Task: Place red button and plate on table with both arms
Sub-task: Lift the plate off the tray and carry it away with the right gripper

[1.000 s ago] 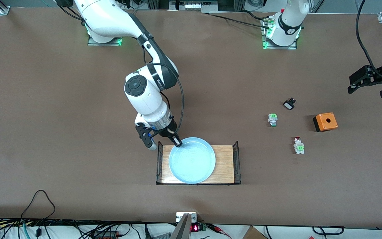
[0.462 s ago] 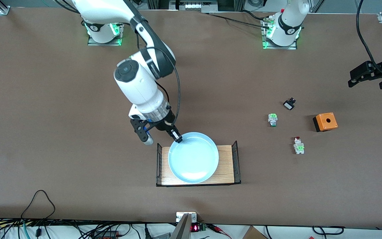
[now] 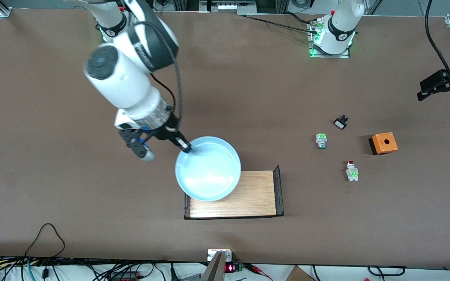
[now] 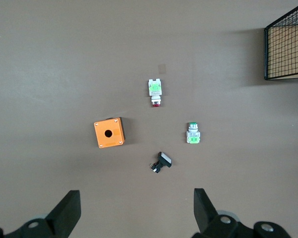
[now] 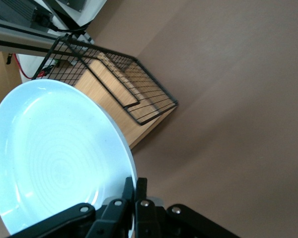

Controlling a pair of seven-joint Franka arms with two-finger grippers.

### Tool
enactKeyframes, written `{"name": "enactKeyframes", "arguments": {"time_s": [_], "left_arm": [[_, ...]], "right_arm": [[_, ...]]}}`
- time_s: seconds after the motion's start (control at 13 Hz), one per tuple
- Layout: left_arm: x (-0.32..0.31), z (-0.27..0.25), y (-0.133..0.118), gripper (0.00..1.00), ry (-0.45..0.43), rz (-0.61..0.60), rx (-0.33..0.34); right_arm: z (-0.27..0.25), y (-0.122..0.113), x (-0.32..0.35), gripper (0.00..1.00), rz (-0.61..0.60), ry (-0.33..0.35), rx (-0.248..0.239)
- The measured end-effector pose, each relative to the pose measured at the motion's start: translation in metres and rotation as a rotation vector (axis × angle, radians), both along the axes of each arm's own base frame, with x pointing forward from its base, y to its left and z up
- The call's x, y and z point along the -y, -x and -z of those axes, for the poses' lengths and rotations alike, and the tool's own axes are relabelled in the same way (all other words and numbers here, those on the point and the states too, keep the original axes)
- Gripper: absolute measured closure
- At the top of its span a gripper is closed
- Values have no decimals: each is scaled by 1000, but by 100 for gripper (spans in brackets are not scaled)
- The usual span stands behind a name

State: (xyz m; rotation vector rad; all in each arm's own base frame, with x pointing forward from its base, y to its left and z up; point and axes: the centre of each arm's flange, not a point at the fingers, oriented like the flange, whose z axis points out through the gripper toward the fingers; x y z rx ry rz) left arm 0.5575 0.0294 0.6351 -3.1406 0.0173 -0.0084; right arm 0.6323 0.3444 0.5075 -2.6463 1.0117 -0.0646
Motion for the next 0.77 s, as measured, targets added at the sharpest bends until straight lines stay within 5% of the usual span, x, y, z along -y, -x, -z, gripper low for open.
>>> {"name": "enactKeyframes", "arguments": {"time_s": [0.77], "left_arm": [[8, -2, 0, 0, 1, -27, -2]], "right_arm": [[16, -22, 205, 97, -332, 42, -175]]}}
